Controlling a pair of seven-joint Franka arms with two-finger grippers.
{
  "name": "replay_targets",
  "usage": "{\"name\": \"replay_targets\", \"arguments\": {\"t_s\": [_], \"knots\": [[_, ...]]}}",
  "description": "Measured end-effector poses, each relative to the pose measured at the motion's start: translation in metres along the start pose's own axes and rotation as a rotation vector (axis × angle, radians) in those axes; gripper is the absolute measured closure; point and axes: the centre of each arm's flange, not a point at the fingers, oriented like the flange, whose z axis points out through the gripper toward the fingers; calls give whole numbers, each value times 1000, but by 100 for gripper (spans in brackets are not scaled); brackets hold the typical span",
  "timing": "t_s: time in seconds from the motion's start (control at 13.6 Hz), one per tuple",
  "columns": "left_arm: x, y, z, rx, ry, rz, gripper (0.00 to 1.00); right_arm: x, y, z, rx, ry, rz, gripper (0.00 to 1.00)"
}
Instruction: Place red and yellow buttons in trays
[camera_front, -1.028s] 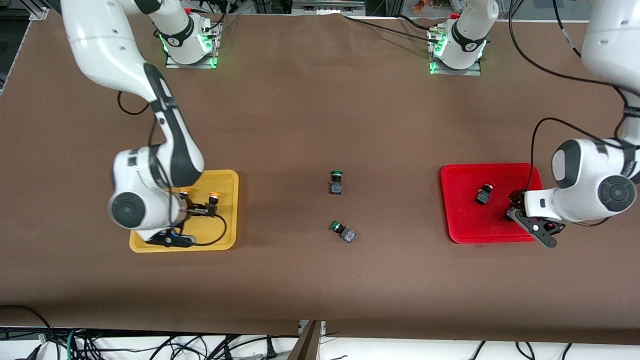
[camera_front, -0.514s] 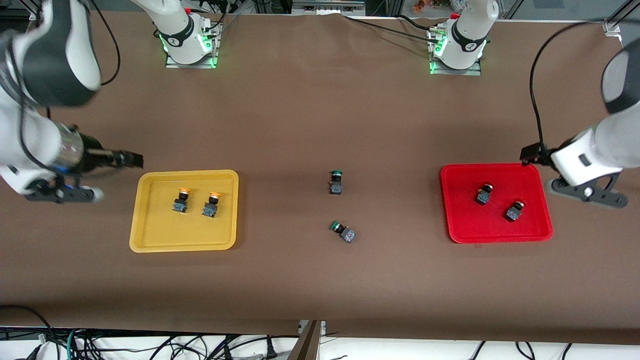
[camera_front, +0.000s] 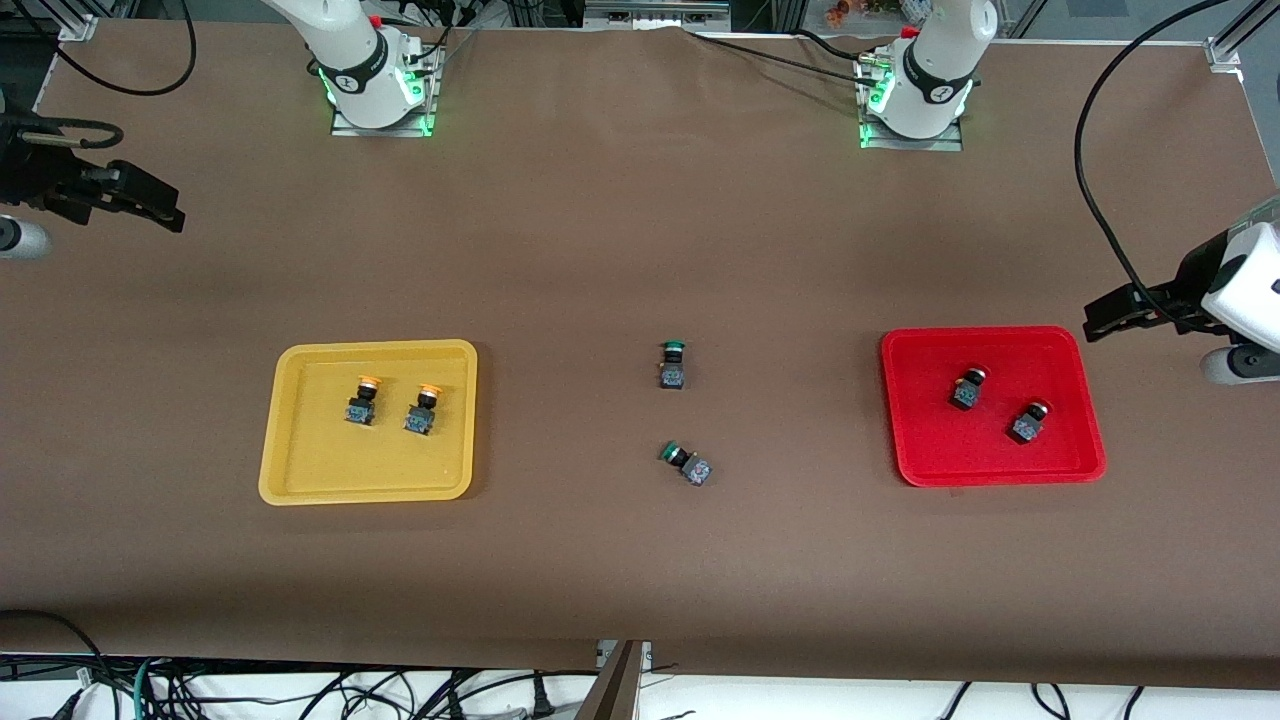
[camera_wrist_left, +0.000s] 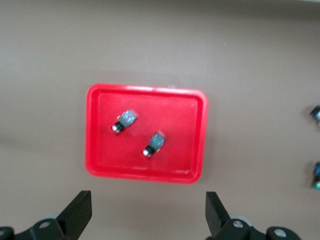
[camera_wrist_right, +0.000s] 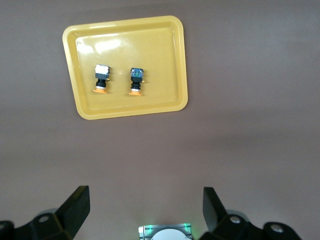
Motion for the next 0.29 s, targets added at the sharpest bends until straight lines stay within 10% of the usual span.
{"name": "replay_targets", "arguments": {"t_s": [0.29], "knots": [[-57,-2,-1,-4,26,-9,0,8,-4,14,-6,-28,-4,0]]}}
